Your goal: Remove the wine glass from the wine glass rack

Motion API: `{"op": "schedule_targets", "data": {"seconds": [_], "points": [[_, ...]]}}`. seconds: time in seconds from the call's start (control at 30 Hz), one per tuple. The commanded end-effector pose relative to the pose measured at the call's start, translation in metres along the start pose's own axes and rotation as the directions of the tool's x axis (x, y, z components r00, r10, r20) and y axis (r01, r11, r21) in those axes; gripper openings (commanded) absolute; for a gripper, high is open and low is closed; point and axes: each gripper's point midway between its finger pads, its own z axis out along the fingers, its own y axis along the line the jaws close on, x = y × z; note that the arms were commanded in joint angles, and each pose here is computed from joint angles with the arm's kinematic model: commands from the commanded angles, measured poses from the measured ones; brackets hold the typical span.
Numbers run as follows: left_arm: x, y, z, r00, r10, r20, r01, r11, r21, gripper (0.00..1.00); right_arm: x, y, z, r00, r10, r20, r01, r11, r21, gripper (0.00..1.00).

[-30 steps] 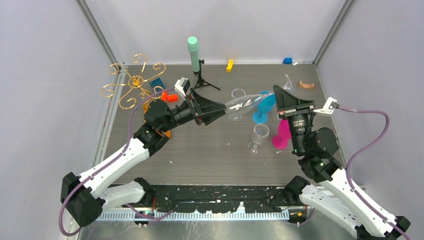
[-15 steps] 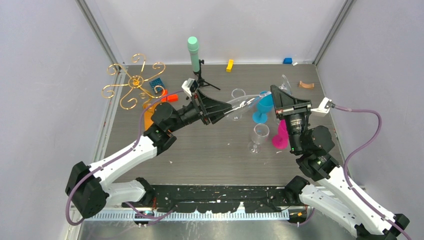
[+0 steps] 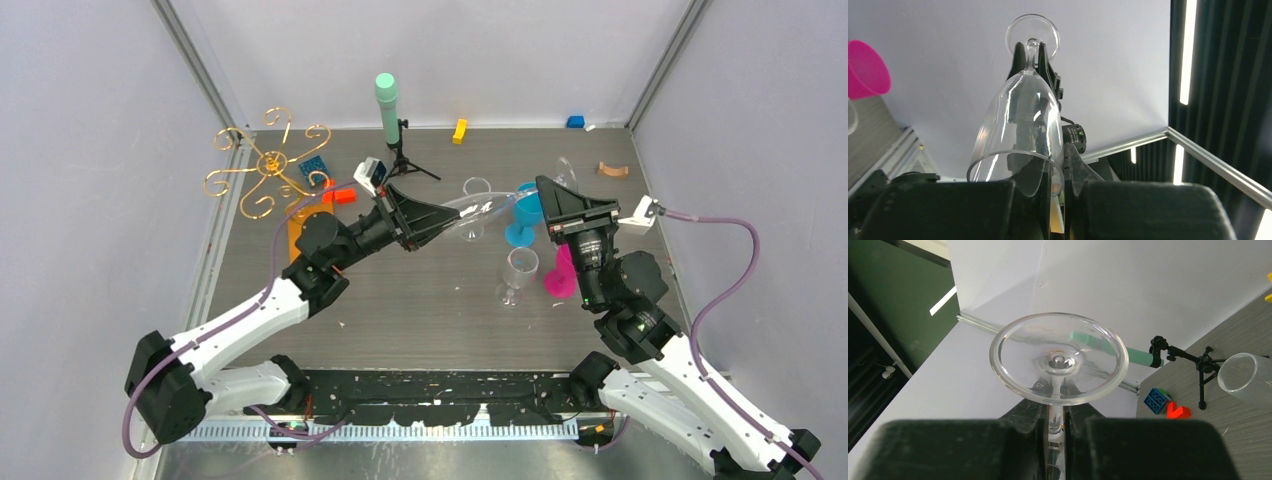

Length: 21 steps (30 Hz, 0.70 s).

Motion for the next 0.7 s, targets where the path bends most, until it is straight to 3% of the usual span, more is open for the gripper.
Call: {"op": "schedule_targets", "data": {"seconds": [0.0, 0.13, 0.27, 0.43, 0.57, 0.67], "points": [[-0.002, -0.038, -0.008, 0.985, 0.166, 0.047, -0.168, 0.985, 0.047, 0.0, -0.005, 0.01, -0.002, 0.998, -0.055, -0.011, 0.055, 0.999, -0.001, 0.45], [-0.005, -0.041, -0.016, 0.954, 0.292, 0.069, -0.29, 0.956, -0.031, 0.0, -0.002, 0.012, -0.006, 0.994, -0.097, -0.049, 0.096, 0.995, -0.004, 0.61], [-0.012, -0.044, -0.027, 0.872, 0.489, 0.034, -0.475, 0.86, -0.184, 0.0, 0.003, 0.008, -0.014, 0.984, -0.144, -0.106, 0.146, 0.989, 0.013, 0.67], [-0.024, -0.017, -0.051, 0.749, 0.631, -0.203, -0.644, 0.622, -0.444, 0.0, 0.009, 0.006, -0.03, 0.946, -0.247, -0.21, 0.254, 0.967, 0.007, 0.68], [-0.024, 0.014, -0.07, 0.685, 0.585, -0.435, -0.721, 0.457, -0.521, 0.0, 0.001, 0.001, -0.039, 0.917, -0.326, -0.231, 0.341, 0.939, 0.03, 0.68], [-0.031, 0.03, -0.078, 0.657, 0.548, -0.518, -0.745, 0.365, -0.559, 0.0, -0.011, -0.002, -0.046, 0.907, -0.361, -0.215, 0.38, 0.923, 0.056, 0.68]]}}
